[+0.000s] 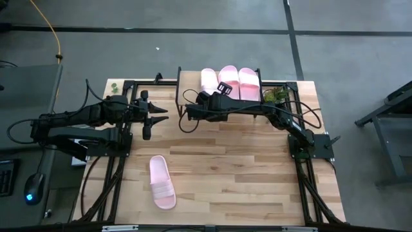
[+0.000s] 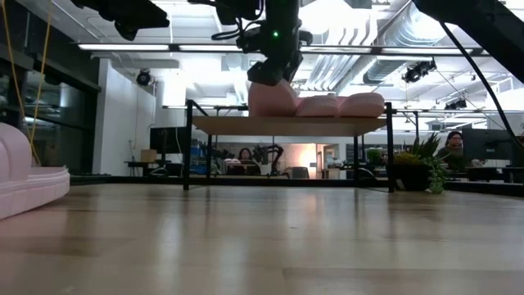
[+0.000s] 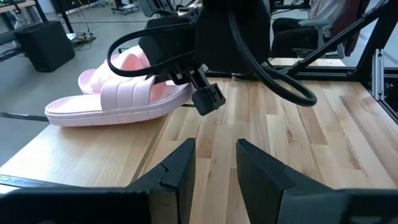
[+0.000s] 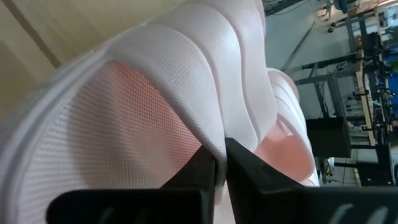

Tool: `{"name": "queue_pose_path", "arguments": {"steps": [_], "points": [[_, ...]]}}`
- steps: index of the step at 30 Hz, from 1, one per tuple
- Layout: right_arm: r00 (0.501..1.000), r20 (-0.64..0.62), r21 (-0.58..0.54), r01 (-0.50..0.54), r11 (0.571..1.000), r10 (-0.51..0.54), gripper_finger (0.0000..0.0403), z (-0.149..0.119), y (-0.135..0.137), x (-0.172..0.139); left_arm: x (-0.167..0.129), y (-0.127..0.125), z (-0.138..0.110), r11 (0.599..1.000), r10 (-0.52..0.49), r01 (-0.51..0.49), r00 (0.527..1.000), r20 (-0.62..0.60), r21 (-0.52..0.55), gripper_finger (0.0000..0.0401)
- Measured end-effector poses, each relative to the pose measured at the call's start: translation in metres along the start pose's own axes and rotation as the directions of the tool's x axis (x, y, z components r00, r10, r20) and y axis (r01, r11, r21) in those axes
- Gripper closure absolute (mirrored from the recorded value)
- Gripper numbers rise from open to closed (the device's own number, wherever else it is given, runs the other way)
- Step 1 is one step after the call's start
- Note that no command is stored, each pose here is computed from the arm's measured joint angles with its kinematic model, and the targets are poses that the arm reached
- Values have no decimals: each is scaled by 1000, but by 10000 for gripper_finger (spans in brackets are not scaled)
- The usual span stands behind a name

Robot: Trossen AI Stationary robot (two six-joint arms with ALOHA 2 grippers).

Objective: Pick and place slides into the shelf
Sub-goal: Put the pink slide on the shelf

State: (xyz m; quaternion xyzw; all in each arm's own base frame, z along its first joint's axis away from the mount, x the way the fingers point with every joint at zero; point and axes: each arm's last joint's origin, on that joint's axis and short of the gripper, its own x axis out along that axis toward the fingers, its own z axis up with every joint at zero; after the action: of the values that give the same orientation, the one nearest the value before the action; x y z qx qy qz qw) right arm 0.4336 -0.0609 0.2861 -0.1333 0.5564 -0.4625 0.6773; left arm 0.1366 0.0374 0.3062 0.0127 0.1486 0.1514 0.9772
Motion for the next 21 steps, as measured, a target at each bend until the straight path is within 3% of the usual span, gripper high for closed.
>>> {"name": "queue_pose_path", "arguments": {"steps": [11,21], "points": [[1000,-14,-40,-21,999,20,301,0,1,2,0,0,0,1000,0,0,1000,0,0,300],[998,-33,-81,-52,995,50,248,0,2,3,0,0,0,1000,0,0,1000,0,0,300]]}}
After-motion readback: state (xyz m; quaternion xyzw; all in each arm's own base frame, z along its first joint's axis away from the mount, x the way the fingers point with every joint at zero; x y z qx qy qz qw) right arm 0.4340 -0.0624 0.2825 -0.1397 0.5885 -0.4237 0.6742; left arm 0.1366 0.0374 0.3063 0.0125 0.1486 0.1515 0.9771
